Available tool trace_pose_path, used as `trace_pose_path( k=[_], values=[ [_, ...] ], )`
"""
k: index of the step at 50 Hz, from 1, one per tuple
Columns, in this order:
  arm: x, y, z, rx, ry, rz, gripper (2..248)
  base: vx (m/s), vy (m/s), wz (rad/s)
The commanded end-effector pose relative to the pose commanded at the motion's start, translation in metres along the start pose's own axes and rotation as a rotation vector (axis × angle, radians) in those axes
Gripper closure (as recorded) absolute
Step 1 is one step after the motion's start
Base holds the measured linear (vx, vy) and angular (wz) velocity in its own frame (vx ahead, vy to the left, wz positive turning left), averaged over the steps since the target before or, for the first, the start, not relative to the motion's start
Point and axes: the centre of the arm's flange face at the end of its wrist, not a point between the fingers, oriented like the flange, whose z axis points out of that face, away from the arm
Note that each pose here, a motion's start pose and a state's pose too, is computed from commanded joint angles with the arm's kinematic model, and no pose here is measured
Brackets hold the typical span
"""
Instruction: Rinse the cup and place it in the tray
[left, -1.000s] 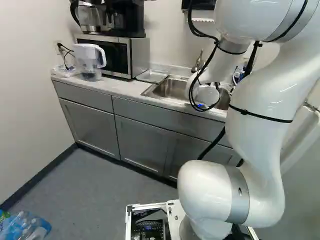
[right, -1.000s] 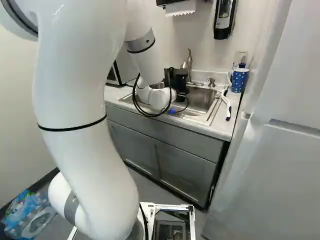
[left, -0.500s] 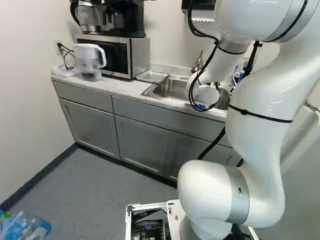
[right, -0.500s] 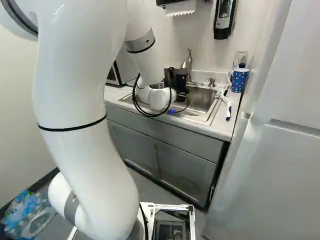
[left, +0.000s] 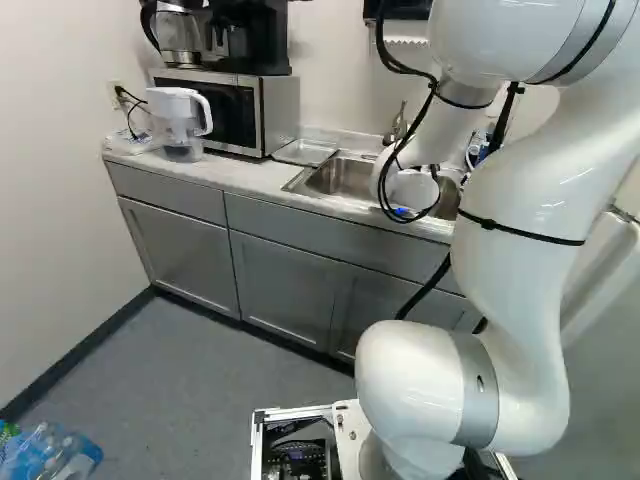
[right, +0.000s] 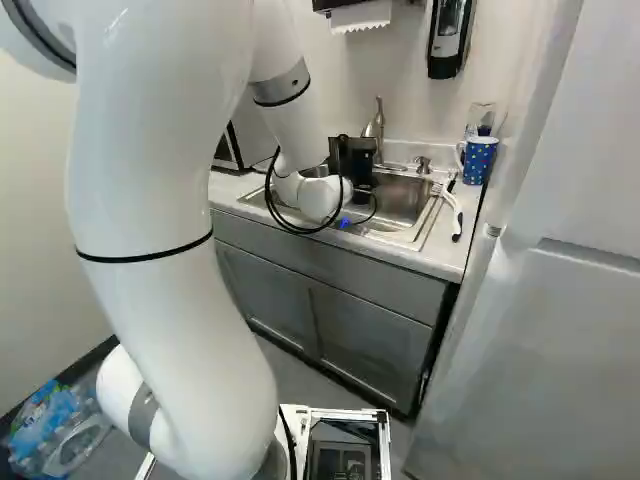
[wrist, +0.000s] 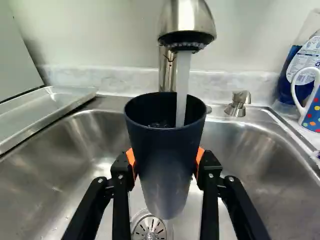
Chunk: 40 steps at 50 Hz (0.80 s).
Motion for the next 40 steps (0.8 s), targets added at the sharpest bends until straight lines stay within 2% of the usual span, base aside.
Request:
trace_pose_path(
  k=[40],
  values=[
    [0.0, 0.0, 0.0, 0.0, 0.0, 0.0, 125, 0.0, 0.0, 0.0]
  ],
)
